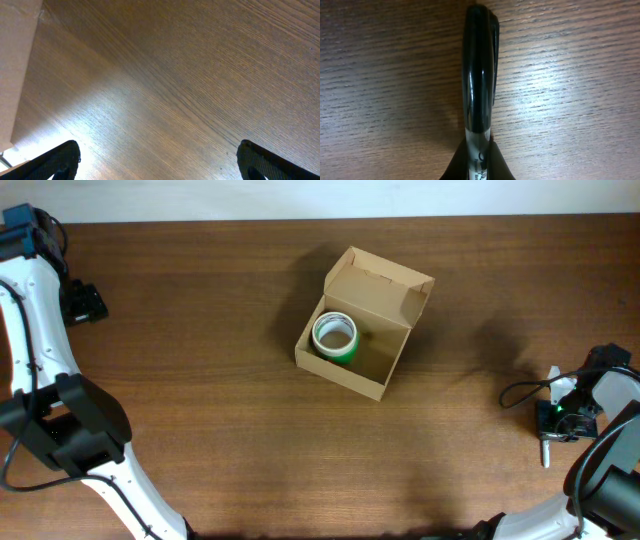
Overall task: Pack container
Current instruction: 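Grasp the black marker with the right gripper and lift it, then lower the black marker into the box with the right gripper and release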
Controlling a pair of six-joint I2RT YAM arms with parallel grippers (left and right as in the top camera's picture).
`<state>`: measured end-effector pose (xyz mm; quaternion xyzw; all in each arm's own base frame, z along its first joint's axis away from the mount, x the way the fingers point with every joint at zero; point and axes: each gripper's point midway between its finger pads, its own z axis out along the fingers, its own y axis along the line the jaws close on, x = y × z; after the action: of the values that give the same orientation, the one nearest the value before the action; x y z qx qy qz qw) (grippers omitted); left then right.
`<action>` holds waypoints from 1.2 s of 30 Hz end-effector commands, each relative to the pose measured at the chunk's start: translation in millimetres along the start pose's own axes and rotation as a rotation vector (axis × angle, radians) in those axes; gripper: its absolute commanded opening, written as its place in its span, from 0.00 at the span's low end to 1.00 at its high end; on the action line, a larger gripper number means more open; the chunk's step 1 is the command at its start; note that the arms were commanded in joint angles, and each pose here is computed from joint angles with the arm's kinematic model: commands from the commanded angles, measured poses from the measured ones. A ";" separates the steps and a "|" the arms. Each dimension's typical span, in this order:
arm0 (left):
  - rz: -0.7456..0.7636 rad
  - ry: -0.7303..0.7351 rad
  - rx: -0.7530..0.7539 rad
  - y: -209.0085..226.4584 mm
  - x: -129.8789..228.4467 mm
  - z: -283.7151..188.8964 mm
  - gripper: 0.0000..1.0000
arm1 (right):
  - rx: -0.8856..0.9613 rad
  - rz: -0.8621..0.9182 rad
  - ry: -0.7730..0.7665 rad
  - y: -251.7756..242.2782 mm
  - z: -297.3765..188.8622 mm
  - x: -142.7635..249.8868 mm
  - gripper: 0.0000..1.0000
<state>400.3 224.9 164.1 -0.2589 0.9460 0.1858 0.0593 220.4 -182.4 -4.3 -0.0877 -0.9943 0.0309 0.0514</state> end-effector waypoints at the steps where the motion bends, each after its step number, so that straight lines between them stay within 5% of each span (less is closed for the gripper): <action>1: 0.009 0.011 -0.008 1.7 1.3 4.3 1.00 | -0.088 0.020 -0.023 13.4 9.4 -9.4 0.04; 9: 0.009 0.011 -0.008 1.7 1.3 4.3 1.00 | -0.261 0.148 -0.224 21.1 -56.3 -70.8 0.04; 20: 0.009 0.011 -0.008 1.7 1.3 4.3 1.00 | -0.348 0.172 -0.383 40.9 -236.5 -103.4 0.04; 28: 0.009 0.011 -0.008 1.7 1.3 4.3 1.00 | -0.264 -0.414 -0.629 177.3 -349.5 -109.6 0.04; 36: 0.009 0.011 -0.009 1.7 1.2 4.3 1.00 | -0.068 -0.936 -0.654 315.2 -341.4 -93.9 0.04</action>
<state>400.3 224.9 164.2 -0.2589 0.9460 0.1859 0.0595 401.9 105.7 318.9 0.2866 -0.9164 -0.0573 -0.2734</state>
